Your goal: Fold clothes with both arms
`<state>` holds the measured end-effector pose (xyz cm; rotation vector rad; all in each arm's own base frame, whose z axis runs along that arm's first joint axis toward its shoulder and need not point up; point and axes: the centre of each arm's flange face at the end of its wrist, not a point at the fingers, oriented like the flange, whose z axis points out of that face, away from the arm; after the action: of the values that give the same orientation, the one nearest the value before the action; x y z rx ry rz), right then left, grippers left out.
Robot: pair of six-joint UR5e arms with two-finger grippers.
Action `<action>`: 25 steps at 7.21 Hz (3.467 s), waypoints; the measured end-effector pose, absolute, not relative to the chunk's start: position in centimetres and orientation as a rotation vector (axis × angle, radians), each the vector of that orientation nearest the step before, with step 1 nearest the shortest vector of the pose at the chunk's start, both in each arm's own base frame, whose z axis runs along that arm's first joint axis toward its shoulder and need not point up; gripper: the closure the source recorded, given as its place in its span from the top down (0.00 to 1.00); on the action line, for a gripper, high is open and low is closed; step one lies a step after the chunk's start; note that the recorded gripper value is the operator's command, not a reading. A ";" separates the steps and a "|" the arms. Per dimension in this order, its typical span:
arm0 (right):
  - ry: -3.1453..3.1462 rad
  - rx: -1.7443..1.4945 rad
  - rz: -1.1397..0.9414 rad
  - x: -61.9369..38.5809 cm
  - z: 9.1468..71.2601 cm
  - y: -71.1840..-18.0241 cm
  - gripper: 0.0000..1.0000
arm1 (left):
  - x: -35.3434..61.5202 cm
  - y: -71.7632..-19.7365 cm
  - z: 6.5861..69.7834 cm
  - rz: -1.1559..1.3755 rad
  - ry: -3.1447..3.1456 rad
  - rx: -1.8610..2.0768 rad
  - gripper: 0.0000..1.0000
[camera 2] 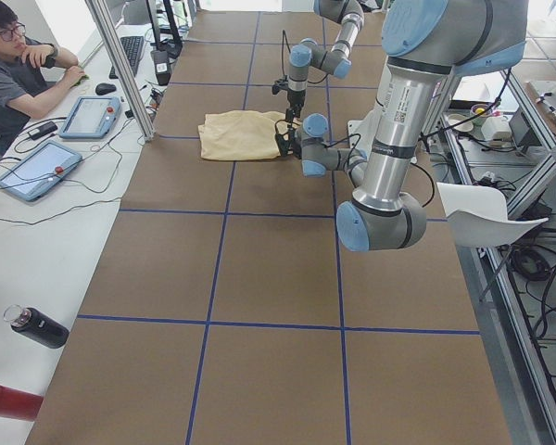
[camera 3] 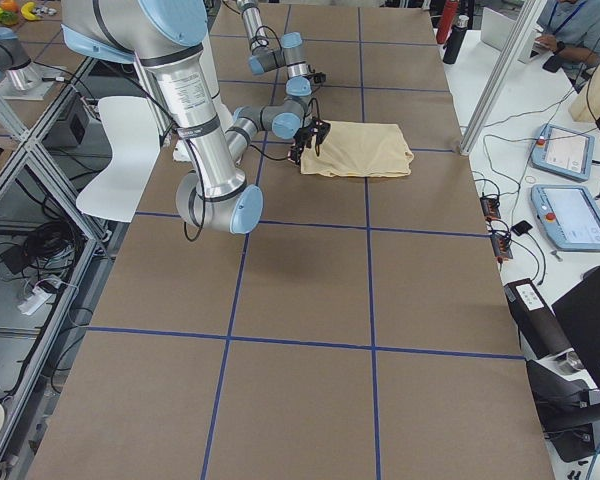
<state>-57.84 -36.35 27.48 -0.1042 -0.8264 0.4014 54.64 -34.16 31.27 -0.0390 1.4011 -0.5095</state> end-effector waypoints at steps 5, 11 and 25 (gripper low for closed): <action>-0.784 -0.120 0.399 -57.9 28.2 -36.3 0.91 | 54.7 -34.2 31.5 -0.511 1.396 -0.039 0.00; -0.763 -0.128 0.403 -58.0 28.1 -36.3 0.04 | 54.8 -34.2 31.6 -0.512 1.394 -0.038 0.00; -0.867 -0.281 0.235 -52.0 26.8 -26.7 0.00 | 51.8 -22.9 29.5 -0.385 1.440 -0.174 0.00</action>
<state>-52.00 -26.65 26.80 -0.2809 -0.8665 0.2353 51.75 -22.90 29.49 -0.1738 1.4398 -0.3855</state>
